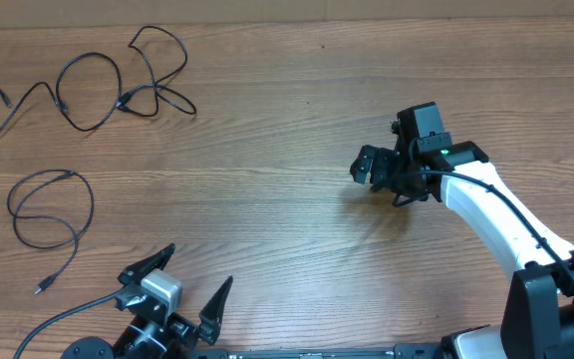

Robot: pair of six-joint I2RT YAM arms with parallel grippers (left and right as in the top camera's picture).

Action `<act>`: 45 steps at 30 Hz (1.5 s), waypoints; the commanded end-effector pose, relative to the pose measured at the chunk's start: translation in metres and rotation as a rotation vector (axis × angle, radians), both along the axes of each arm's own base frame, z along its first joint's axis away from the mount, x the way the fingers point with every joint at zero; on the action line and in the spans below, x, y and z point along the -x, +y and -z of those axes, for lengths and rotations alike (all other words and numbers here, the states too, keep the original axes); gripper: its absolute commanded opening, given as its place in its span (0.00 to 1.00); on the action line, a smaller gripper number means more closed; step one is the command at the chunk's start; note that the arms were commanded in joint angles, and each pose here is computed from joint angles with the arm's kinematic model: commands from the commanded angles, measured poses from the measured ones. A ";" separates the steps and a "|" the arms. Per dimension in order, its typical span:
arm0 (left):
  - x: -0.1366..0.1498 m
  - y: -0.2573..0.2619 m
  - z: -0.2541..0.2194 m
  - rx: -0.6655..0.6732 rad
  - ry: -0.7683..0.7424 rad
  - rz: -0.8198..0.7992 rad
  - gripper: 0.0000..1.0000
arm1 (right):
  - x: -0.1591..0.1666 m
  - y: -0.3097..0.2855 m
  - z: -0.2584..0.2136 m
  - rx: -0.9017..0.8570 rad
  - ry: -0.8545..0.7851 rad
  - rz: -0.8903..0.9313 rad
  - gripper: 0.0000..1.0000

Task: Untangle cables

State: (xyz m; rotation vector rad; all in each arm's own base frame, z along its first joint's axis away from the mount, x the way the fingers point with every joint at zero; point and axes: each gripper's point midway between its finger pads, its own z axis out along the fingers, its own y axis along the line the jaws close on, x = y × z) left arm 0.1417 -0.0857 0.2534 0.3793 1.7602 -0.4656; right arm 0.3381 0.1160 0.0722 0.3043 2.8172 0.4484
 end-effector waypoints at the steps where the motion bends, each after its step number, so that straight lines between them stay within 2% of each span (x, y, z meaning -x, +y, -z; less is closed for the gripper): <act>1: -0.003 0.003 -0.004 -0.015 -0.044 -0.014 1.00 | -0.007 0.001 -0.014 -0.010 -0.042 0.003 1.00; 8: -0.019 0.000 -0.012 -0.008 -0.132 -0.013 0.99 | -0.007 0.001 -0.014 -0.010 -0.042 0.003 1.00; 16: -0.044 -0.003 0.040 -0.017 -0.061 -0.013 1.00 | -0.007 0.001 -0.014 -0.010 -0.042 0.003 1.00; 25: -0.072 -0.002 0.062 -0.009 -0.148 -0.039 0.99 | -0.007 0.001 -0.014 -0.010 -0.042 0.003 1.00; 45: -0.095 0.020 0.089 -0.024 -0.192 -0.188 1.00 | -0.007 0.001 -0.014 -0.010 -0.042 0.003 1.00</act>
